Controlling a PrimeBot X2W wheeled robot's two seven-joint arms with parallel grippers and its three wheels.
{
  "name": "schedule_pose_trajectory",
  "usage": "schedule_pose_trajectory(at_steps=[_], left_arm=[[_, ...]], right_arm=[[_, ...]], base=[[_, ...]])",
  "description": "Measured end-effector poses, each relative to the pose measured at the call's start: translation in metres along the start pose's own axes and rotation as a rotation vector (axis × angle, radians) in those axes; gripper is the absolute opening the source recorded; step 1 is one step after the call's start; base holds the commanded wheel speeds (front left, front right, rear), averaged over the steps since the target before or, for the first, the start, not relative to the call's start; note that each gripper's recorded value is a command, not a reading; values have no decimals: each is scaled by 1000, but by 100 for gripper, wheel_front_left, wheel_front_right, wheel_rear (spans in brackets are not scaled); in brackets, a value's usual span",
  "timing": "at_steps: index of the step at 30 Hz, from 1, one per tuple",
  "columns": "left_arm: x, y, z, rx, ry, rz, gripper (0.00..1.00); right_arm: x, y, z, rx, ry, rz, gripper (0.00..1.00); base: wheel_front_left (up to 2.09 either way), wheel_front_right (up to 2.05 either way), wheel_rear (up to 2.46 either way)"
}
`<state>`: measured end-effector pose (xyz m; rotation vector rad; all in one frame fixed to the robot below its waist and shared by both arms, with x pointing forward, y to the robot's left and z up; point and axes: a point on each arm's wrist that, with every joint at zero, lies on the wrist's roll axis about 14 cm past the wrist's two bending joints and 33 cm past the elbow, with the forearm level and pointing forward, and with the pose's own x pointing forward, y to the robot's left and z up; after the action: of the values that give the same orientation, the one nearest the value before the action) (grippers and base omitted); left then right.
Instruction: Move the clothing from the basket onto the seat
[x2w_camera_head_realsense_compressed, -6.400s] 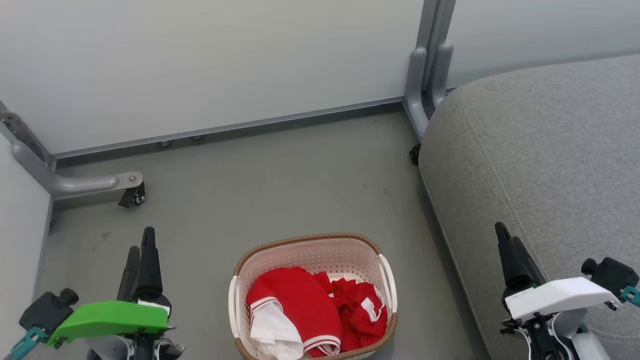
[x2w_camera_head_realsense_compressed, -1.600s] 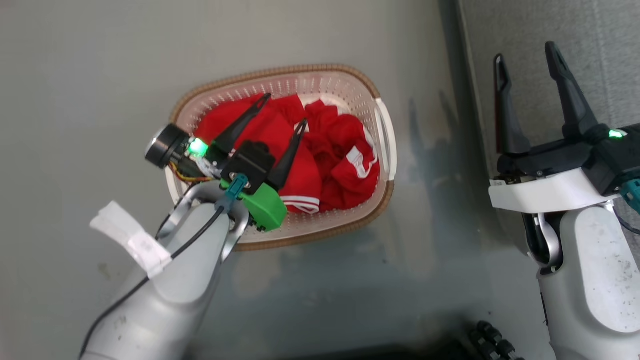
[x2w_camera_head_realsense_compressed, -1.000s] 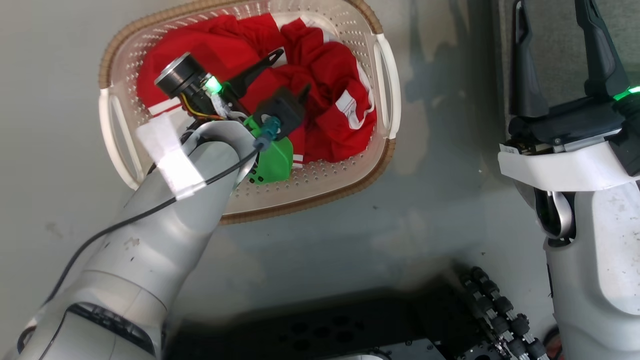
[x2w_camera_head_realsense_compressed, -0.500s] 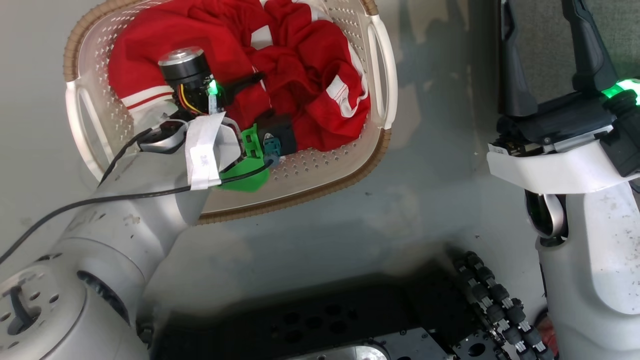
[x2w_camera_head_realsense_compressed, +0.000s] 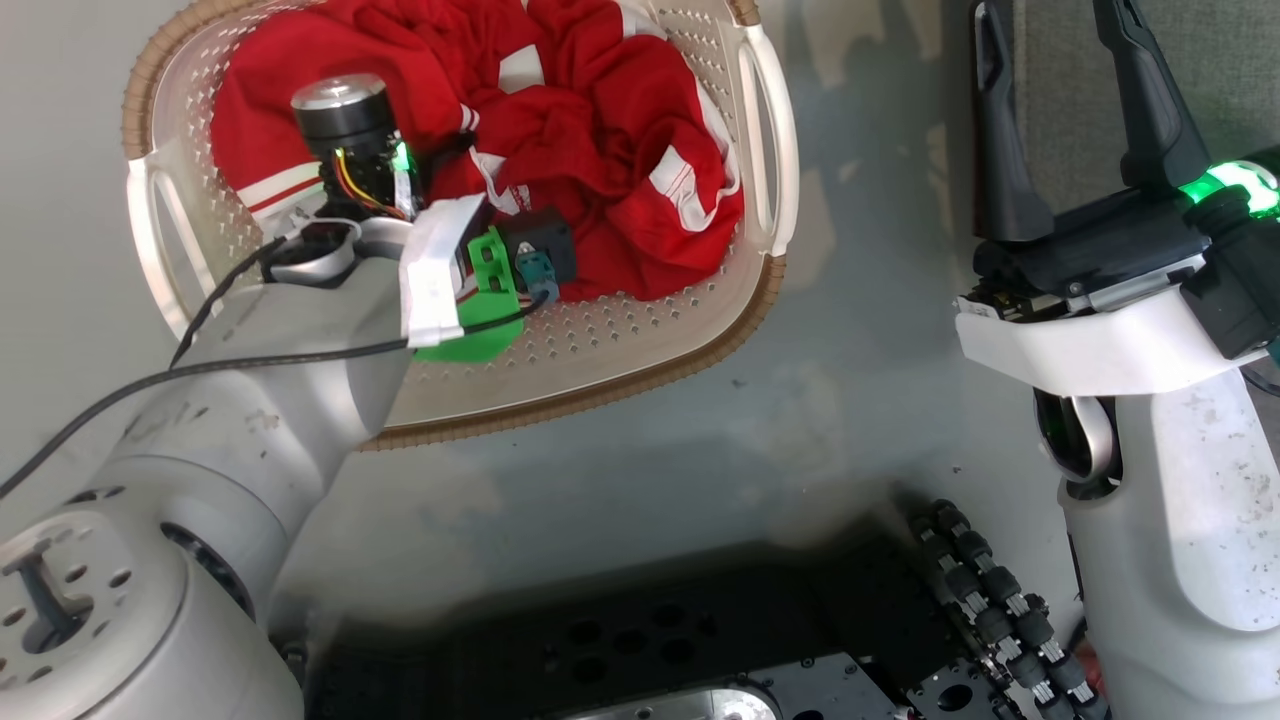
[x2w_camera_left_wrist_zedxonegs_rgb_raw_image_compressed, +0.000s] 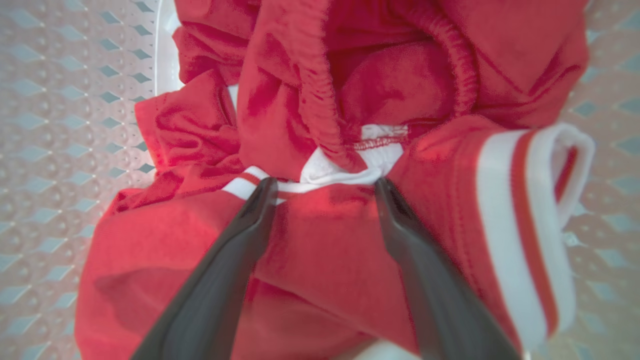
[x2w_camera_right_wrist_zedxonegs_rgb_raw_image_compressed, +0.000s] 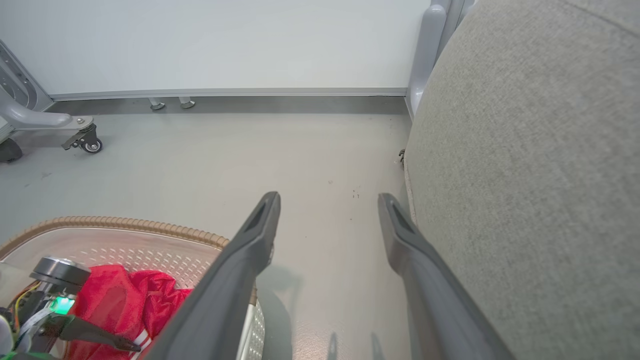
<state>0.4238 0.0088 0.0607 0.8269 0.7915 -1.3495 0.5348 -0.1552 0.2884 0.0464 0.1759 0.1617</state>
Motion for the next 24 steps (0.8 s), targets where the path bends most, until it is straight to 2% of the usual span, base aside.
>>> schedule_pose_trajectory(at_steps=[16,17,18,19,20,24], left_arm=[[-1,-1,-56,-72,153,-1,100],[-2,-1,-58,-81,158,0,90],[-2,-2,-62,-86,167,-1,62],[-2,-2,-63,-89,171,-1,39],[-2,-3,-65,-92,175,-2,0],[-3,-4,-71,-106,205,-4,0]], right_arm=[[4,9,-17,22,21,23,100],[5,9,-18,23,21,25,100],[5,10,-18,24,22,26,100],[5,11,-19,26,23,28,100],[5,11,-20,26,24,30,100],[6,14,-21,29,24,37,100]], base=[[0,0,0],[0,0,0],[0,0,0],[0,0,0],[0,0,0],[0,0,0]])
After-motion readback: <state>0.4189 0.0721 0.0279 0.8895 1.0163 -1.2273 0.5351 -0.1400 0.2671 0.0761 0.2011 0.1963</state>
